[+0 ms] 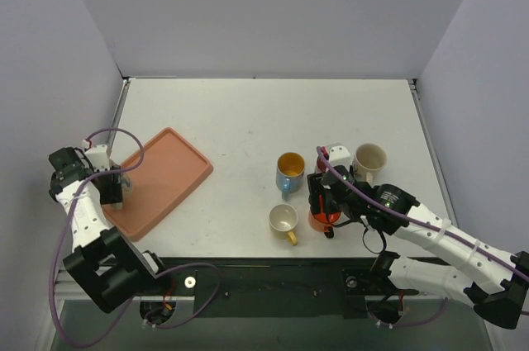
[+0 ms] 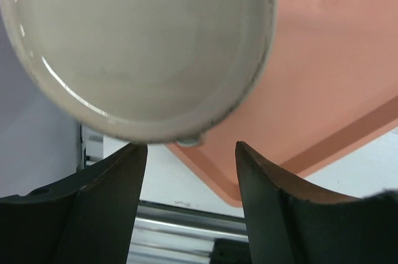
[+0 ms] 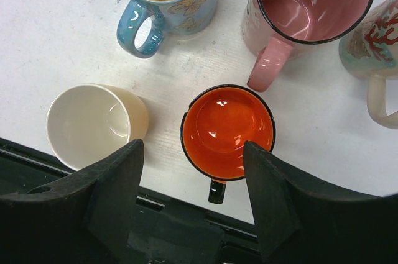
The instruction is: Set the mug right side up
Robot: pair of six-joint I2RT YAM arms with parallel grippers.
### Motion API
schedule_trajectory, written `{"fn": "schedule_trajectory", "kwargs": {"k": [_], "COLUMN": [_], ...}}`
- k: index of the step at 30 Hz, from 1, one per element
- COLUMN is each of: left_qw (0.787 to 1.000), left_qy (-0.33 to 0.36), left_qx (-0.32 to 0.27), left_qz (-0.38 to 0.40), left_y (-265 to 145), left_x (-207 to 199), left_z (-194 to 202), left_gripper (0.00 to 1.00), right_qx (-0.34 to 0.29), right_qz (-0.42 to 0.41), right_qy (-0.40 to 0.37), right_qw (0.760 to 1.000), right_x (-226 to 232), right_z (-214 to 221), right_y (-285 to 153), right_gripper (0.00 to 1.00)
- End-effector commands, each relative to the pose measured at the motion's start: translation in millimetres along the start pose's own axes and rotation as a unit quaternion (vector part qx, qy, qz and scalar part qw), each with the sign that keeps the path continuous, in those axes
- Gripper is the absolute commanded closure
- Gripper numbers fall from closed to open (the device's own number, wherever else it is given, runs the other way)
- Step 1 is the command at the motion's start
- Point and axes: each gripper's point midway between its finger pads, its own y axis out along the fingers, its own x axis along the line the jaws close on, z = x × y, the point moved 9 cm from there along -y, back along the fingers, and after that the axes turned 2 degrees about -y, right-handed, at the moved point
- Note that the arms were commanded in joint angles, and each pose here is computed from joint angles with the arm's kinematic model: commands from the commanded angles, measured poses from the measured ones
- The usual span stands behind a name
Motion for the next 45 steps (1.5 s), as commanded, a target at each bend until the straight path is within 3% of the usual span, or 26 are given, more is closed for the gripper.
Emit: {"fn": "schedule_trajectory", "kwargs": {"k": [1, 5, 9, 10, 12, 19, 25, 29, 34, 37, 38, 45], "left_qw": [0.998, 0.997, 0.996, 0.995, 0.995, 0.983, 0.940, 0.910, 0.877, 0.900, 0.905, 0.889], "left_qy": [-0.011, -0.032, -0.051, -0.054, -0.056, -0.052, -0.073, -0.071, -0.051, -0.023, -0.043, -0.091], "left_qx": [-0.065, -0.061, -0.078, -0.078, -0.081, -0.130, -0.220, -0.243, -0.225, -0.203, -0.191, -0.120], "left_qz": [-0.006, -0.022, -0.004, 0.004, 0.017, 0.120, 0.250, 0.327, 0.422, 0.386, 0.378, 0.432], "left_y": [19, 35, 49, 51, 51, 9, -52, -83, -116, -111, -106, -92], "left_x": [8, 14, 9, 6, 3, -18, -46, -61, -88, -109, -112, -124], "left_z": [-19, -23, -19, -17, -16, -36, -64, -72, -86, -88, -88, -96], "left_gripper": [0.32, 0.41, 0.62, 0.78, 1.00, 1.00, 1.00, 1.00, 1.00, 1.00, 1.00, 1.00], "right_qx": [-0.020, -0.023, -0.025, -0.026, -0.029, -0.068, -0.123, -0.148, -0.199, -0.230, -0.234, -0.219], "right_qz": [0.015, 0.011, 0.015, 0.012, 0.013, 0.016, -0.009, -0.040, -0.111, -0.168, -0.179, -0.241], "right_qy": [-0.008, -0.017, -0.020, -0.020, -0.020, -0.019, -0.017, -0.007, 0.019, 0.035, 0.041, 0.045], "right_qw": [1.000, 1.000, 0.999, 0.999, 0.999, 0.997, 0.992, 0.988, 0.974, 0.958, 0.955, 0.944], "right_x": [-1, 0, 0, 1, 0, 3, 21, 35, 63, 88, 99, 154], "right_z": [-10, -10, -10, -10, -10, -17, -35, -42, -66, -84, -90, -107], "right_y": [-7, -9, -9, -10, -11, -24, -32, -29, -29, -26, -22, -4], "right_gripper": [0.40, 0.40, 0.40, 0.40, 0.40, 0.40, 0.39, 0.39, 0.37, 0.37, 0.37, 0.37]}}
